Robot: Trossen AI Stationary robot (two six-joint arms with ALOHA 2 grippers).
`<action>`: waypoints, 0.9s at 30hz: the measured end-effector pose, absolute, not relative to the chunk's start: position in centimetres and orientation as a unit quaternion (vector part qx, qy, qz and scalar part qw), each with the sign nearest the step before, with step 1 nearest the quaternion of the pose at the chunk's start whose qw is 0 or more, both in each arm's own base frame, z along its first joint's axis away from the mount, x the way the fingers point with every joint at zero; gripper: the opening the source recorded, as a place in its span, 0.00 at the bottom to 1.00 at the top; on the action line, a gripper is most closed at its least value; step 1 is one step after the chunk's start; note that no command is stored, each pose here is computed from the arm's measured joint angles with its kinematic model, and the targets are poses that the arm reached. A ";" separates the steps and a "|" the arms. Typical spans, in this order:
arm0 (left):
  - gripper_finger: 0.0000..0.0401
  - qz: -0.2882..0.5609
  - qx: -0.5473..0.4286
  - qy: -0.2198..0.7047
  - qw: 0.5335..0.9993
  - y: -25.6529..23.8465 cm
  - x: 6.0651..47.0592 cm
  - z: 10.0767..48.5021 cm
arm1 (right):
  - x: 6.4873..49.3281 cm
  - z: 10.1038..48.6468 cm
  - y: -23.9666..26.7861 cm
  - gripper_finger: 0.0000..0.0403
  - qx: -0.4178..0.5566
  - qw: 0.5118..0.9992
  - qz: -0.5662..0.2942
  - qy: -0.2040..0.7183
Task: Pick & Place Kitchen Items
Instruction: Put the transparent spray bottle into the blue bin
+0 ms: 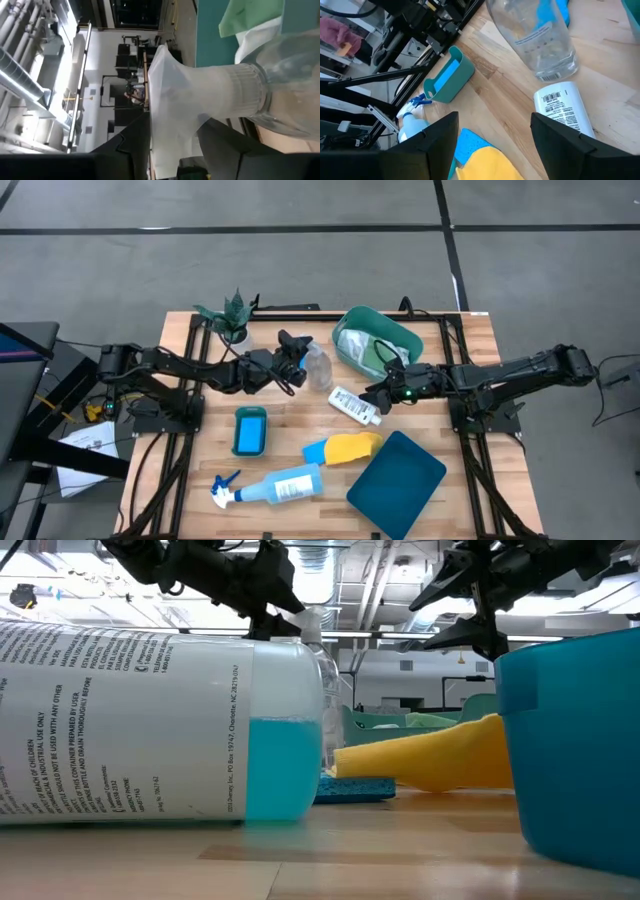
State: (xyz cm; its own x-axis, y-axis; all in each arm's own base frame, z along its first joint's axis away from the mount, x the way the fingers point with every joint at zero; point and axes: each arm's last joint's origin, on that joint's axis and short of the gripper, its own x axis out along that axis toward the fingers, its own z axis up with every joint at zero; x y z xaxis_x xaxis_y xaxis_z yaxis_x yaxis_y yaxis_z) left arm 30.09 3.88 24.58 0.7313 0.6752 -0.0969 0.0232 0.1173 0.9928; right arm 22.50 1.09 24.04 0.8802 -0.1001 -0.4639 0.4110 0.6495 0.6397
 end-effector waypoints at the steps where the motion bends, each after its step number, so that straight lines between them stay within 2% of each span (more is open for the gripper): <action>1: 0.40 0.235 0.621 0.280 0.694 3.9 30.1 24.6 | 22.5 24.0 1.1 0.59 0.393 0.887 -0.143 0.198; 14: 0.61 0.232 0.614 0.274 0.703 3.8 30.1 24.5 | 22.5 24.0 1.1 0.59 0.393 0.887 -0.143 0.198; 21: 0.64 0.244 0.611 0.267 0.704 3.3 29.7 25.3 | 22.5 24.0 1.1 0.59 0.393 0.887 -0.143 0.198; 27: 0.65 0.264 0.577 0.245 0.733 3.1 28.6 26.9 | 22.5 24.0 1.1 0.59 0.392 0.887 -0.142 0.198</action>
